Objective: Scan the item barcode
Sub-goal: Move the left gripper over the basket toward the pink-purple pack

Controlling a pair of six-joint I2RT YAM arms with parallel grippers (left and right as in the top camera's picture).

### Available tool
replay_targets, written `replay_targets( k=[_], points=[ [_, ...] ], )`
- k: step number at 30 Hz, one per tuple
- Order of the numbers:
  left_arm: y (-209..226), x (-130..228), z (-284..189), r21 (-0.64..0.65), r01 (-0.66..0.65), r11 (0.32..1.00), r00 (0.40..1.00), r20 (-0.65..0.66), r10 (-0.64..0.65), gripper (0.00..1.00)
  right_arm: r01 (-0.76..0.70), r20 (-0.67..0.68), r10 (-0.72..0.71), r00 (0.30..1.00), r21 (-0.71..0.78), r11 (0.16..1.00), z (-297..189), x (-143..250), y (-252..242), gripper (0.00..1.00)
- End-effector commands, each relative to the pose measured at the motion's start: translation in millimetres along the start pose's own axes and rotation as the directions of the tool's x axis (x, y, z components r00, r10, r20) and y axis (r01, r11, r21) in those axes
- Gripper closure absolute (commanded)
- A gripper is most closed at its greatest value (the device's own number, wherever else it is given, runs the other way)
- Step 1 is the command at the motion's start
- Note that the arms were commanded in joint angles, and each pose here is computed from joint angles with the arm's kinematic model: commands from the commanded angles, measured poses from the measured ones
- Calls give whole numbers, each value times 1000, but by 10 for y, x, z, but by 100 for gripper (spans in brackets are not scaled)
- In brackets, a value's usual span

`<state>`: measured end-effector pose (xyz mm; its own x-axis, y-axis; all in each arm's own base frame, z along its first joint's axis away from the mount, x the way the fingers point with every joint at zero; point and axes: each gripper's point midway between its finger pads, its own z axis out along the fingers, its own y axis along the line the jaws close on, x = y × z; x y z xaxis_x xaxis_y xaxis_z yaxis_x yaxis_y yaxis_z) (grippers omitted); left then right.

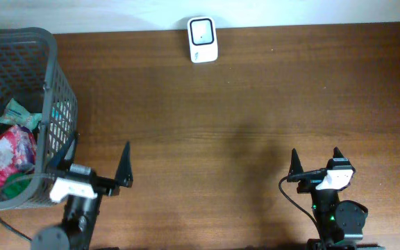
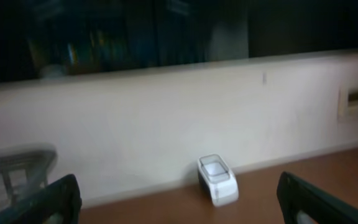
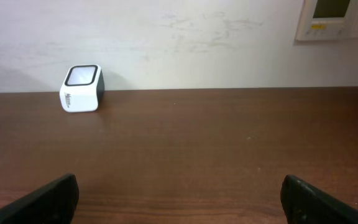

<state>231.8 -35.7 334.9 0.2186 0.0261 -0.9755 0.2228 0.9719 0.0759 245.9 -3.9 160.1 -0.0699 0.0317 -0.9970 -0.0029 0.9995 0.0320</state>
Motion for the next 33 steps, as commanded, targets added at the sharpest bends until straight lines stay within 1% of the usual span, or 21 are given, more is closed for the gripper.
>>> replay_targets(
  k=[1,4,5,7,9,10,13,15,17,19,22,24,29,32,33],
  points=[
    [75,-142,213,-2,16,1000,994,-105,-17,1,-11,-4,11,1000,5,1000,4,34,-6,1],
    [-66,-227,309,99,27,995,995,-102,-17,1,-11,-4,11,1000,5,1000,4,34,-6,1],
    [-67,-251,311,100,23,995,996,-93,-13,1,-11,-4,11,1000,4,1000,4,34,-5,1],
    [-23,-296,318,75,15,997,997,-78,-9,1,-11,-4,11,1000,5,1000,4,34,-6,1],
    [80,-343,337,19,19,1000,994,-105,-17,1,-11,-4,11,1000,5,1000,4,34,-6,1],
    [131,-394,358,-7,26,1000,990,-139,-27,1,-11,-4,11,1000,5,1000,4,34,-6,1],
    [174,-514,458,-15,48,999,973,-226,-50,1,-11,-4,11,1000,4,1000,4,34,-5,1],
    [233,-508,561,-35,74,997,941,-329,-81,1,-11,-4,11,1000,4,1000,4,34,-5,1],
    [366,-415,650,-91,65,994,881,-462,-100,1,-11,-4,11,1000,4,1000,4,34,-5,1],
    [392,-340,727,-82,63,995,819,-565,-99,1,-11,-4,11,1000,4,1000,4,34,-5,1],
    [429,-263,851,-89,90,992,742,-659,-127,1,-11,-4,11,1000,4,1000,4,34,-5,1],
    [444,-224,922,-91,104,990,705,-695,-138,1,-11,-4,11,1000,5,1000,4,34,-6,1],
    [453,-160,995,-88,115,989,687,-712,-143,1,-11,-4,11,1000,4,1000,4,34,-5,1],
    [460,-183,1008,-90,113,990,694,-705,-143,1,-11,-4,11,1000,4,1000,4,34,-5,1],
    [500,-184,1003,-136,125,983,689,-700,-184,1,-11,-4,11,1000,4,1000,4,34,-5,1]
  ],
)
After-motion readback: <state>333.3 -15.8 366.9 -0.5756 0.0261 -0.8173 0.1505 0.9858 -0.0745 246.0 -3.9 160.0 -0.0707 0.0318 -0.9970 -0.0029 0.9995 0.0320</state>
